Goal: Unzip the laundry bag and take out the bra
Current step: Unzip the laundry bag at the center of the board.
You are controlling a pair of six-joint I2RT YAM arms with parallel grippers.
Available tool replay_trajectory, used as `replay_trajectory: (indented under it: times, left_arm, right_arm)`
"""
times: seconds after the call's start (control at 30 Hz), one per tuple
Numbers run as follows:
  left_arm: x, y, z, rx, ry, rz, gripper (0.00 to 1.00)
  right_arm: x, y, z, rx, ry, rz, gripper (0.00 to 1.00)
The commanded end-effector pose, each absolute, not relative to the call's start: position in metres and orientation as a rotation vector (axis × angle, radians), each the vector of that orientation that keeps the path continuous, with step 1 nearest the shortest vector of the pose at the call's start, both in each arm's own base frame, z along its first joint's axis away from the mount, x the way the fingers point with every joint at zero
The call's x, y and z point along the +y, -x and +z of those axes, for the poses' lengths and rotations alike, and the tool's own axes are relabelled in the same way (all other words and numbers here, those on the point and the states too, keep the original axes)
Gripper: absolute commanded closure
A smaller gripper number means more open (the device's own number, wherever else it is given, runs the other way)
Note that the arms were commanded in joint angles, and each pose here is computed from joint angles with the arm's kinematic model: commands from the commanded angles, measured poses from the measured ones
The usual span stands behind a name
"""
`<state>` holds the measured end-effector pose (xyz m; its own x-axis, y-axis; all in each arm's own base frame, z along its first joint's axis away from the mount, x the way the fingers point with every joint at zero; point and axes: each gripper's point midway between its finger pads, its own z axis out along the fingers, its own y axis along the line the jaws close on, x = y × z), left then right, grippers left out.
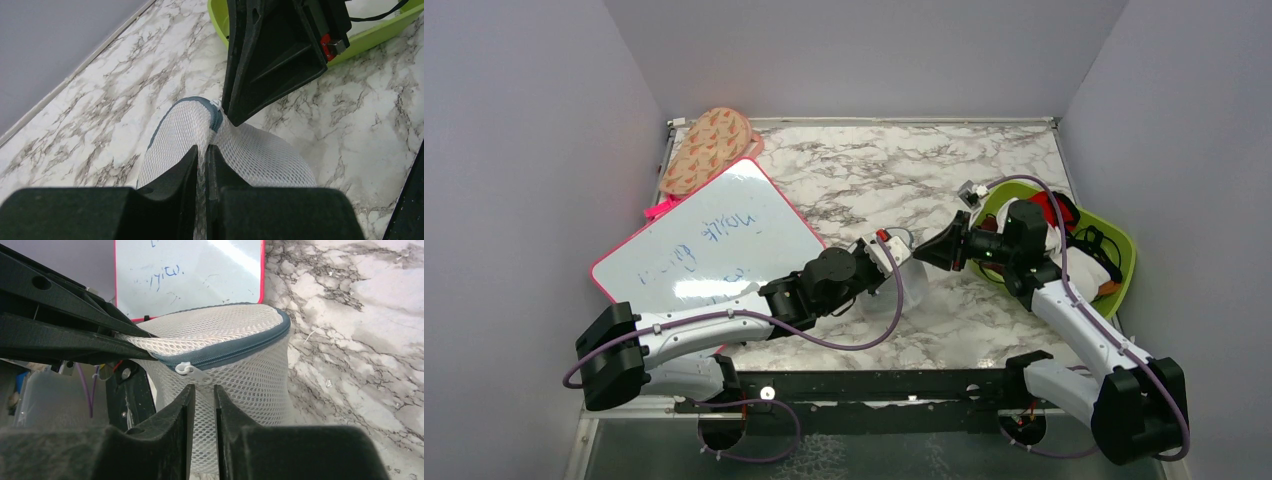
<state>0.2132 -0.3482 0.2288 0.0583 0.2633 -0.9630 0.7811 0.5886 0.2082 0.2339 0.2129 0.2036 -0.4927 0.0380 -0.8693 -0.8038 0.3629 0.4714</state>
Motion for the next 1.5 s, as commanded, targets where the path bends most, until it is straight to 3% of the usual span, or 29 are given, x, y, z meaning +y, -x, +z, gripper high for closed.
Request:
replay_trajectory:
  times: [0.0, 0.77, 0.93, 1.17, 1.47]
  left_arm:
    - [-0.348, -0.215, 0.248, 1.455, -0.878, -0.508, 1.00]
    - [-0.352, -0.212, 0.248, 1.449, -0.897, -0.534, 1.00]
    - [-0.352, -0.211, 0.248, 1.448, -0.899, -0.538, 1.00]
    - [-0.351, -0.213, 0.248, 1.452, -0.892, -0.527, 1.00]
    - [-0.345, -0.217, 0.253, 1.453, -0.866, -0.498, 1.00]
  right_arm:
    - [0.212, -0.238, 0.211, 1.735, 0.698, 1.220, 0.79]
    - [0.220, -0.243, 0.218, 1.634, 0.756, 1.259, 0.71]
    - [0.220, -0.236, 0.226, 1.584, 0.781, 1.272, 0.77]
    - [0.218, -0.235, 0.222, 1.605, 0.762, 1.259, 0.95]
    - [0.212, -0.243, 0.217, 1.698, 0.687, 1.199, 0.99]
